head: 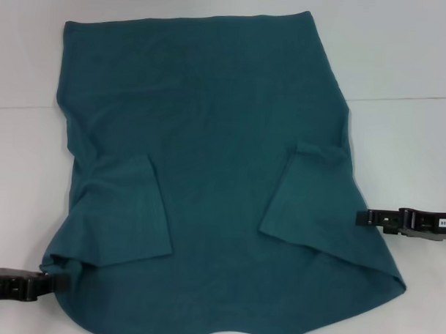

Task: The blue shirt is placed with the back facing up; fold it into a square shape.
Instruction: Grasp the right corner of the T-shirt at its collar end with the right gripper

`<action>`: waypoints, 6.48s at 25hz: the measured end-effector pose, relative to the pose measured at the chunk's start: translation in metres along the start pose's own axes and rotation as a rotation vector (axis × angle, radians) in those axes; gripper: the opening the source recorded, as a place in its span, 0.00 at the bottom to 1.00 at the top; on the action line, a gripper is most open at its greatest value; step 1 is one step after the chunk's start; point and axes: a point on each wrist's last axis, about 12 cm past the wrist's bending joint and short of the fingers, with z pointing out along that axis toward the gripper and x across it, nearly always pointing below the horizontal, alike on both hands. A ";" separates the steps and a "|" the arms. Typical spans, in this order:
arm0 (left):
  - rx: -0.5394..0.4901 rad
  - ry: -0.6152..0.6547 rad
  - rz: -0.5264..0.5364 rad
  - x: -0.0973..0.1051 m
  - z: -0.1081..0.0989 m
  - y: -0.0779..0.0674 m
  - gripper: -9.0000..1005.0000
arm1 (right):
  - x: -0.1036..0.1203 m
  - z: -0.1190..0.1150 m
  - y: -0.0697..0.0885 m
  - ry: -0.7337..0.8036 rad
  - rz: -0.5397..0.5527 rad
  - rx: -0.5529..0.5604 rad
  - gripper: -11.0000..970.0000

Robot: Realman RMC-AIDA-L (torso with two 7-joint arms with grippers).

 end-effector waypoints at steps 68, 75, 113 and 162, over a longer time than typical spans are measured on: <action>-0.006 -0.012 -0.006 0.000 0.006 0.000 0.02 | 0.007 -0.020 0.002 0.117 0.014 -0.054 0.89; -0.004 -0.009 0.000 -0.001 0.007 -0.001 0.02 | 0.002 -0.014 0.003 0.089 0.000 -0.027 0.89; -0.004 -0.029 0.000 -0.003 0.011 0.000 0.02 | 0.016 -0.014 0.030 0.254 -0.055 -0.176 0.89; 0.005 -0.056 0.013 -0.008 0.011 -0.001 0.02 | 0.012 -0.013 0.033 0.389 -0.021 -0.120 0.89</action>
